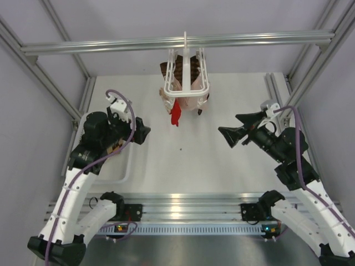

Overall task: Clip the socks to the hanger
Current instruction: Reset both arms

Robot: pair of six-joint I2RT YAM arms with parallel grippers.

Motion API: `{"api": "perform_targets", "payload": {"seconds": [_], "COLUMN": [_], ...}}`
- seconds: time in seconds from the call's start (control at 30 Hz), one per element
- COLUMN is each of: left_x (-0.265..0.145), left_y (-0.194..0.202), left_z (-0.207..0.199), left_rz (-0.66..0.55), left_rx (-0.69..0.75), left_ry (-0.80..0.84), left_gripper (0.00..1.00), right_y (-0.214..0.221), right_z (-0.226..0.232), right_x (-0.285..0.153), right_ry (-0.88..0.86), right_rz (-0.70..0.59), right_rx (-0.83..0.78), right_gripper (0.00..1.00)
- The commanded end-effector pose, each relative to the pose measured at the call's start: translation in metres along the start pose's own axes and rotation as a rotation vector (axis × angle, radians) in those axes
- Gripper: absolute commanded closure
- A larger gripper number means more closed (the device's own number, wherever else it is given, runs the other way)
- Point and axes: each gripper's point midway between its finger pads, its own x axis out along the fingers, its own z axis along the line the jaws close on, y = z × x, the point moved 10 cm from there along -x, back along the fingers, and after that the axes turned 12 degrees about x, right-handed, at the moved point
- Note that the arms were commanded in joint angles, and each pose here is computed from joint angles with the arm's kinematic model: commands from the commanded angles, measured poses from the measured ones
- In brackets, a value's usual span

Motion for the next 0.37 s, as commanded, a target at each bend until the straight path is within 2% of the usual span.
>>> {"api": "perform_targets", "payload": {"seconds": [0.0,0.1,0.23,0.33], "left_x": [-0.019,-0.029,-0.042,-0.047], "left_y": [0.017,0.017,0.029,0.029], "left_z": [0.008,0.01,0.019,0.018], "left_rz": [0.229,0.267,0.319,0.296], "left_rx": [0.005,0.033,0.054,0.034], "left_ry": [-0.076,-0.11,-0.294,-0.26], "left_gripper": [0.02,0.02,0.02,0.02], "right_y": [0.011,0.023,0.033,0.034], "right_z": [-0.015,-0.026,-0.036,-0.038], "right_x": [-0.015,-0.025,-0.036,-0.039], "right_ry": [0.118,0.177,0.232,0.228], "right_rz": [0.016,0.036,0.049,0.041], "right_rx": [-0.036,-0.034,-0.015,-0.001], "right_gripper": [0.0,0.0,0.0,0.0]}}
